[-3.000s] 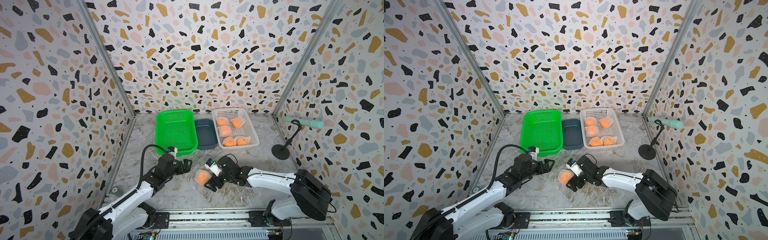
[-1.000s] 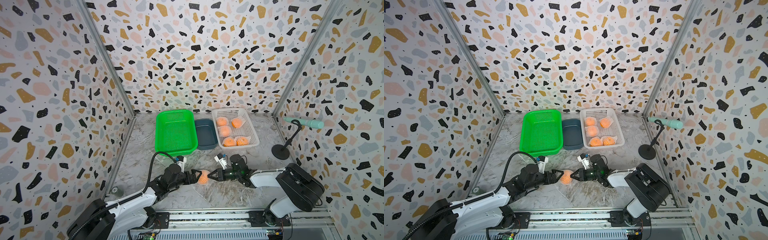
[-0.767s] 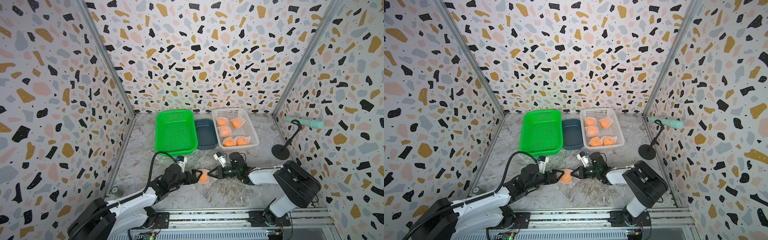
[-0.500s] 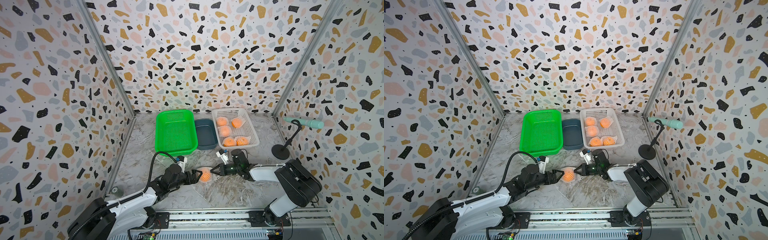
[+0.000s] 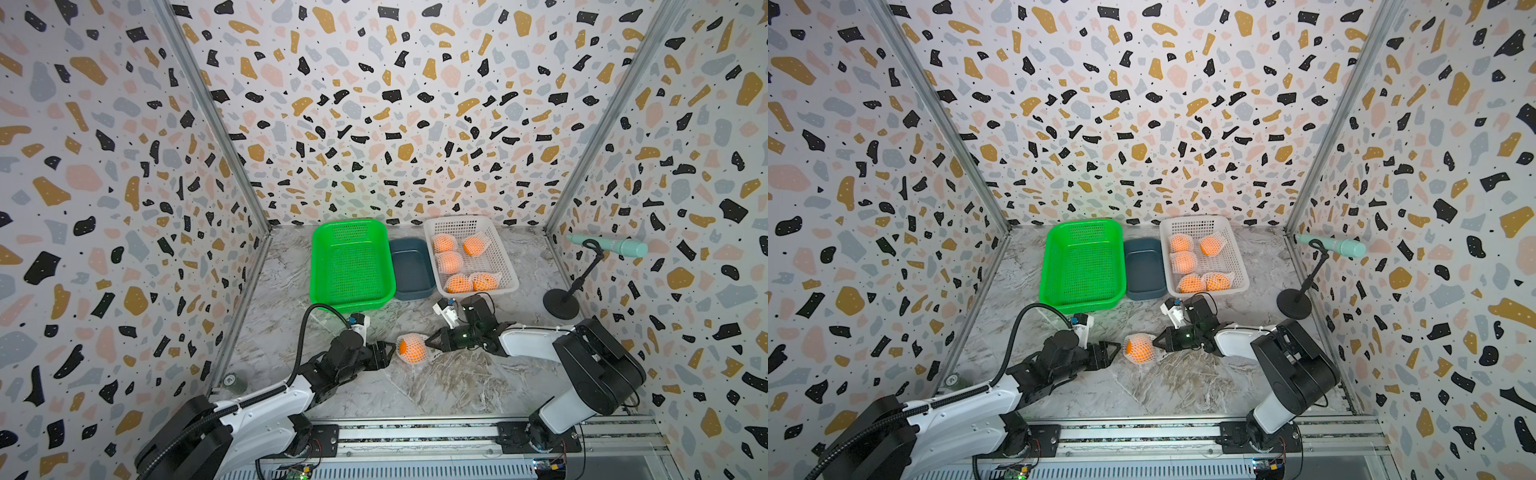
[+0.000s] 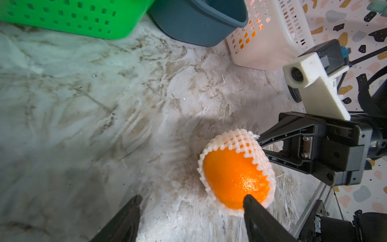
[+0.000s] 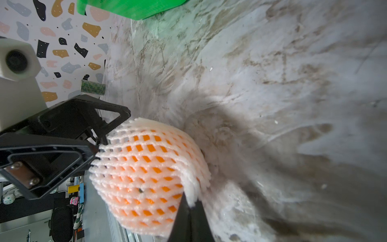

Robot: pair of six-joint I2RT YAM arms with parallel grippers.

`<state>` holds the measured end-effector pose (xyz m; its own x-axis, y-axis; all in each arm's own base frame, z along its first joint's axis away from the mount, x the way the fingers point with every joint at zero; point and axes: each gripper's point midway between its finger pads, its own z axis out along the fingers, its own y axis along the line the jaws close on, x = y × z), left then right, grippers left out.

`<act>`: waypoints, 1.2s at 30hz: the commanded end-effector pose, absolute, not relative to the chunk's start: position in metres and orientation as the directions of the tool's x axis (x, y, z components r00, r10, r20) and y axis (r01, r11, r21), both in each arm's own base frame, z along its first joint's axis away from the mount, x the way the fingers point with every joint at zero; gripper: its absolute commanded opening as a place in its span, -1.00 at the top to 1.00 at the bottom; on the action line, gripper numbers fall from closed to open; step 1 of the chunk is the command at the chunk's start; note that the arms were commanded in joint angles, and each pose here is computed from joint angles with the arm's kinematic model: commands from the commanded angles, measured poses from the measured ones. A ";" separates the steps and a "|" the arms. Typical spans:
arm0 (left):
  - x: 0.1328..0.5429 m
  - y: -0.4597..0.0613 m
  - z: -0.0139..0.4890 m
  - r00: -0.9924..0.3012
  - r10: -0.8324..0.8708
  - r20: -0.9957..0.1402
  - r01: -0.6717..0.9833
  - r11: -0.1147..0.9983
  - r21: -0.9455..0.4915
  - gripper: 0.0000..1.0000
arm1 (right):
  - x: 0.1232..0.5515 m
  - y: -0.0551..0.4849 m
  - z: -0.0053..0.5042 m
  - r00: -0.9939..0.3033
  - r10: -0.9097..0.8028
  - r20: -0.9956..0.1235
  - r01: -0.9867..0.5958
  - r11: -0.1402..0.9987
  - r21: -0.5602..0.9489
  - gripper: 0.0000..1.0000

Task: Remove foam nets from oranges
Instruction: Remove the foam net from the orange.

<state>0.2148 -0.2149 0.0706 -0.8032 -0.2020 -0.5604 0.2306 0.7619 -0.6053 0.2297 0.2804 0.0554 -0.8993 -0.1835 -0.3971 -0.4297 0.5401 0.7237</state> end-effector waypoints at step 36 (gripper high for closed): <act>0.218 -0.273 0.097 -0.800 -0.137 -0.584 0.379 0.640 -0.668 0.11 | 0.229 0.283 0.066 -0.888 -0.194 -0.416 -0.453 0.510 0.731 1.00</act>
